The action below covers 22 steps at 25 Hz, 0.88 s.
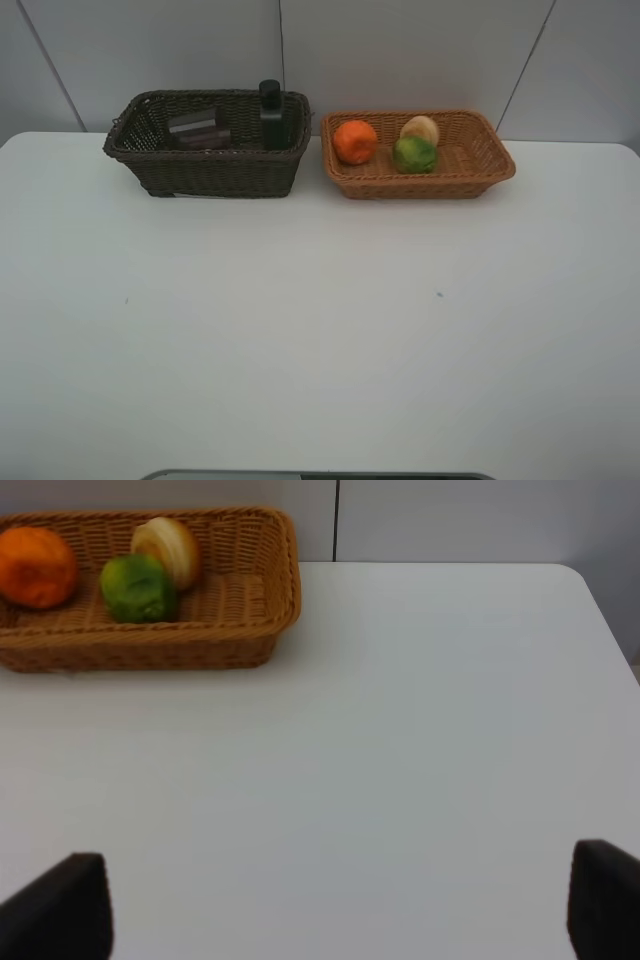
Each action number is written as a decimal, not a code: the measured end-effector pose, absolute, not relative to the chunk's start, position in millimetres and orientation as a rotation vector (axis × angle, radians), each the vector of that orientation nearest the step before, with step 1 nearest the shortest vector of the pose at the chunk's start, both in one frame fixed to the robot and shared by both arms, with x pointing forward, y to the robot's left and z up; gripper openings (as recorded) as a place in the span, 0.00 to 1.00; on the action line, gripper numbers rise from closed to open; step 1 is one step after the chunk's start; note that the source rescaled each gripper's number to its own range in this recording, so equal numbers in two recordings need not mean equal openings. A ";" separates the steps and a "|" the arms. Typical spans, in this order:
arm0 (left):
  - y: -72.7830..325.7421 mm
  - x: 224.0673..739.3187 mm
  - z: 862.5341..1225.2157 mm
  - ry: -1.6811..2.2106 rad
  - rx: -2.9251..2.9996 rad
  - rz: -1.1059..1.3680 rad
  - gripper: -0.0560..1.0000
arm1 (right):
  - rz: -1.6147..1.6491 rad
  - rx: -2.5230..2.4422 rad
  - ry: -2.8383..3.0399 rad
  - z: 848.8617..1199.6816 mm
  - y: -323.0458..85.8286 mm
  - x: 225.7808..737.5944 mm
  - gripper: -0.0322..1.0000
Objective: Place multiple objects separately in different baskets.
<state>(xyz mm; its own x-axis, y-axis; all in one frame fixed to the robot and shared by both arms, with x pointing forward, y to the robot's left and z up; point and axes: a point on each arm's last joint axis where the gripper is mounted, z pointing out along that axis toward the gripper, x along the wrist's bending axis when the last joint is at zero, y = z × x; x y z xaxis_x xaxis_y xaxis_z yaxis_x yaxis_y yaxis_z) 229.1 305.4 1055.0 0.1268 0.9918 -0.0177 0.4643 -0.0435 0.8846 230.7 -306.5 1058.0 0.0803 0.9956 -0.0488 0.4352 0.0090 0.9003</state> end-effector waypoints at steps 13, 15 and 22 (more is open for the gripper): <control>304.4 232.6 1052.8 1.432 1.612 0.855 1.00 | 0.873 1.547 1.472 1058.0 -306.5 230.7 0.93; 304.4 232.6 1052.8 1.432 1.612 0.855 1.00 | 0.873 1.547 1.472 1058.0 -306.5 230.7 0.93; 304.4 232.6 1052.8 1.432 1.612 0.855 1.00 | 0.873 1.547 1.472 1058.0 -306.5 230.7 0.93</control>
<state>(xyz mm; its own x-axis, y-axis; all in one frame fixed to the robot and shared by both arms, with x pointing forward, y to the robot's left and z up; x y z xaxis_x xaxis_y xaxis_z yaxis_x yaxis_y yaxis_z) 232.6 304.4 1052.8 0.1313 0.9911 -0.0217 0.4509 -0.0402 0.8917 230.7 -306.5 1058.0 0.0803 0.9956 -0.0488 0.4352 0.0090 0.9003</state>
